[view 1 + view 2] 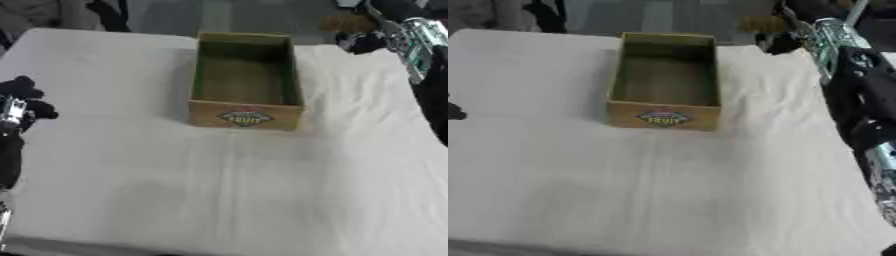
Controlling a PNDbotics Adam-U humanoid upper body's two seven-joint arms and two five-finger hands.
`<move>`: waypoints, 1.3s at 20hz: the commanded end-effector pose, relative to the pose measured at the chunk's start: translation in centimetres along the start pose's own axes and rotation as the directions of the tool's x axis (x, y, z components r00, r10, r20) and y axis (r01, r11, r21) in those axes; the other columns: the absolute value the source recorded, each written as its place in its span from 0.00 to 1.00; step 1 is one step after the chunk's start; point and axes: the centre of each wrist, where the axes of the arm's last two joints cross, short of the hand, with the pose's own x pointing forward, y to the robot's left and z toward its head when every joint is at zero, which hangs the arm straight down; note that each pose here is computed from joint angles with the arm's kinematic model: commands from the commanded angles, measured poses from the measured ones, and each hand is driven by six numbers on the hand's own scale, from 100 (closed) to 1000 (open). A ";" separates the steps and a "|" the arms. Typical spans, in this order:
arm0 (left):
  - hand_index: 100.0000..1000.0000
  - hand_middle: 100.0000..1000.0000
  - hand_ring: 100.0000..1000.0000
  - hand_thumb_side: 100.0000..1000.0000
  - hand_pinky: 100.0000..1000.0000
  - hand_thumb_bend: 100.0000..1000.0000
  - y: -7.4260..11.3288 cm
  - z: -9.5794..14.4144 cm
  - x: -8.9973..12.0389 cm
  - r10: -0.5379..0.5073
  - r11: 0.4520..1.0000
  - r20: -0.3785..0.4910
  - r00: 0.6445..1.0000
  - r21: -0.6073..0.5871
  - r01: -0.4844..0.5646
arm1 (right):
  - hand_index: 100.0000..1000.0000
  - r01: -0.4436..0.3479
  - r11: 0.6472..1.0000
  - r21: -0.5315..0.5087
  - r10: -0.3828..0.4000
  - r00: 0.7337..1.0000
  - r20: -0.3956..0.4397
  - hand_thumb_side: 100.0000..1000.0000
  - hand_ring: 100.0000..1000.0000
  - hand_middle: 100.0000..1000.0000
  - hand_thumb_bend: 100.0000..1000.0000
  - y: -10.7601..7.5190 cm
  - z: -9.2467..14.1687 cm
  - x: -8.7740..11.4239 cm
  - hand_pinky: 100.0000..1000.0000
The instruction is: Pick up objects on the table and place them in the box.
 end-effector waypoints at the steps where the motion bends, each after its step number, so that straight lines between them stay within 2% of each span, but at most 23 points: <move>1: 0.59 0.47 0.45 0.35 0.51 0.35 0.2 -0.1 0.7 -0.006 1.000 0.024 1.000 -0.002 0.006 | 0.23 -0.006 0.996 -0.083 0.011 0.999 0.053 0.27 0.04 0.08 0.00 -3.3 -0.9 0.9 0.03; 5: 0.59 0.47 0.45 0.35 0.51 0.35 0.1 -0.1 0.6 0.000 1.000 0.019 1.000 -0.010 0.000 | 0.23 0.008 0.996 -0.089 0.003 0.992 0.125 0.27 0.04 0.08 0.00 -3.6 -1.8 3.3 0.03; 11: 0.59 0.47 0.45 0.34 0.50 0.35 -0.2 -0.1 0.5 0.010 1.000 0.015 1.000 -0.019 -0.010 | 0.23 0.029 0.998 -0.063 -0.016 0.979 0.203 0.27 0.04 0.09 0.00 -2.9 -2.9 6.6 0.03; 18: 0.59 0.47 0.45 0.34 0.50 0.36 -0.6 -0.2 0.5 0.023 0.999 0.013 1.000 -0.032 -0.023 | 0.24 0.043 0.999 -0.007 -0.039 0.964 0.261 0.28 0.05 0.09 0.00 -1.0 -3.5 9.7 0.04; 26: 0.59 0.47 0.45 0.34 0.50 0.36 -1.1 -0.3 0.5 0.039 0.998 0.016 0.999 -0.044 -0.038 | 0.26 0.056 0.995 0.079 -0.077 0.953 0.293 0.29 0.07 0.11 0.00 2.5 -3.2 12.4 0.06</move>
